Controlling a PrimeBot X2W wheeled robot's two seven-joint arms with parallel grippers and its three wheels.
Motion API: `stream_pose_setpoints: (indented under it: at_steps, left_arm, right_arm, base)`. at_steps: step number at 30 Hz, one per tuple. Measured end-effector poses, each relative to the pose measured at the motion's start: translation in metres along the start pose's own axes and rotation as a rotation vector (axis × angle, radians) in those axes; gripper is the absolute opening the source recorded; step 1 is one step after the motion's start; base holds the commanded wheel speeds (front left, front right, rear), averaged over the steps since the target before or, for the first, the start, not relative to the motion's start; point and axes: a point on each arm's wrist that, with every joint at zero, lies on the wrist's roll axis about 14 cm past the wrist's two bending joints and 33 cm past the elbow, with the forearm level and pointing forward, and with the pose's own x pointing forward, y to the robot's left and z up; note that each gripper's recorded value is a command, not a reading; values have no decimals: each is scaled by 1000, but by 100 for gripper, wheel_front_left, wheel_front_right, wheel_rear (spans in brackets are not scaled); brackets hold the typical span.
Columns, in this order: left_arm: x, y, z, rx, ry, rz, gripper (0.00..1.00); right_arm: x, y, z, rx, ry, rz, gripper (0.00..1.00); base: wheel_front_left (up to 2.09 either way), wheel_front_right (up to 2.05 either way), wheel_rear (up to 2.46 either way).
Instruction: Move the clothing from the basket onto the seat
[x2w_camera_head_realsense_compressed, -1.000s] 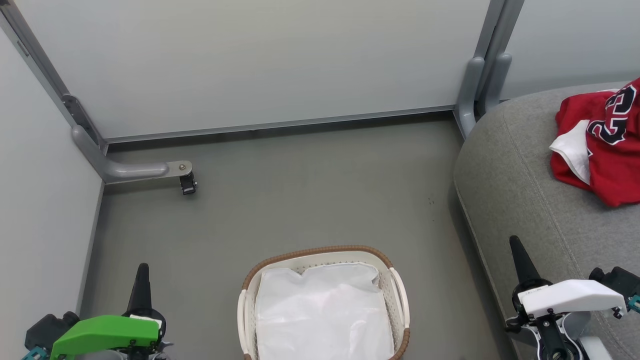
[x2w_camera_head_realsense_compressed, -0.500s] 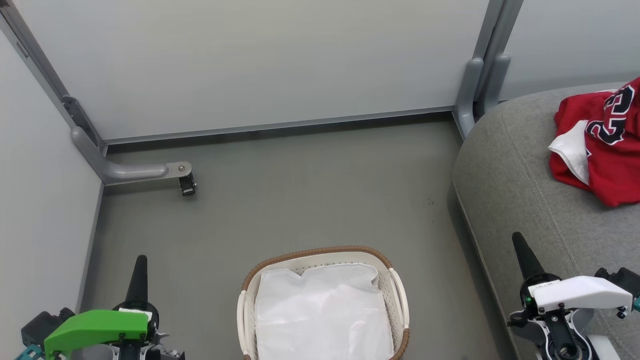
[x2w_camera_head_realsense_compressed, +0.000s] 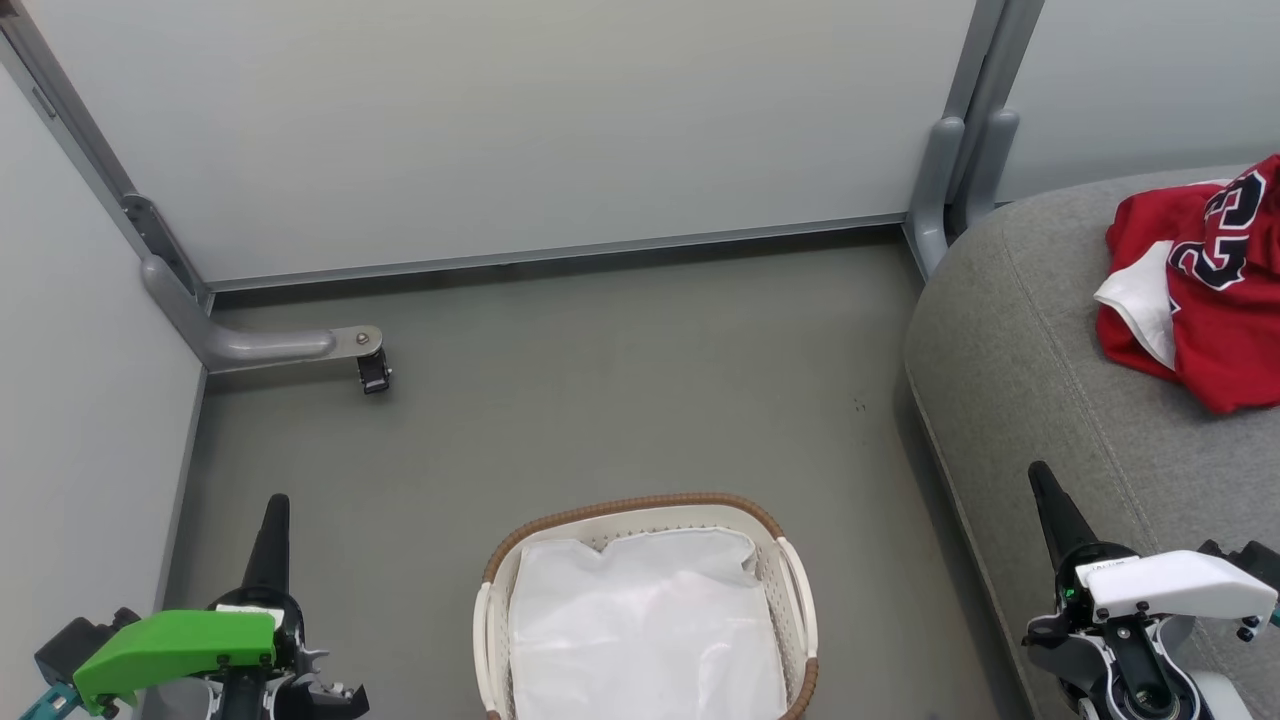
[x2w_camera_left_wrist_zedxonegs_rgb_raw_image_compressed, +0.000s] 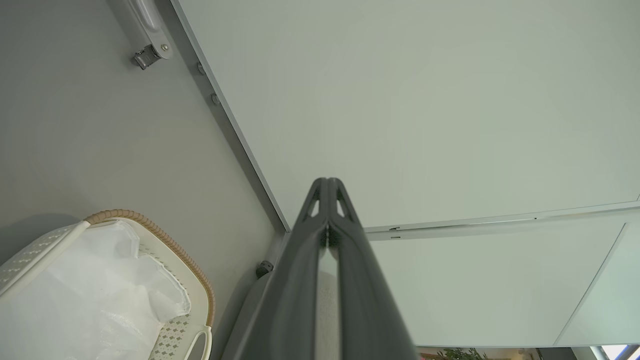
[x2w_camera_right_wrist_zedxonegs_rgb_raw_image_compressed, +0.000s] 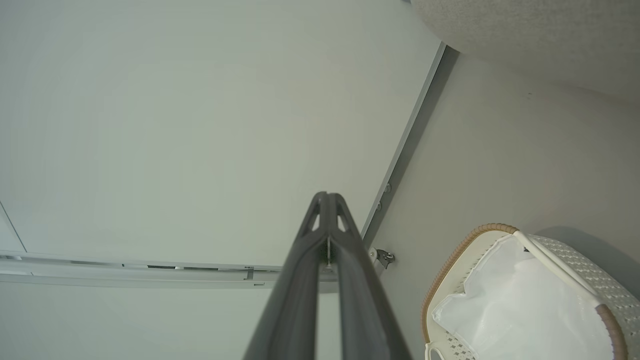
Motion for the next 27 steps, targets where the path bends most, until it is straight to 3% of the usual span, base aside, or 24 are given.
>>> stream_pose_setpoints:
  at_steps: [27]
  left_arm:
    - [6, -18, 4, -179, 10, -70, 0]
  right_arm:
    - [0, 7, 9, 188, -7, 29, 0]
  base:
    - [0, 0, 0]
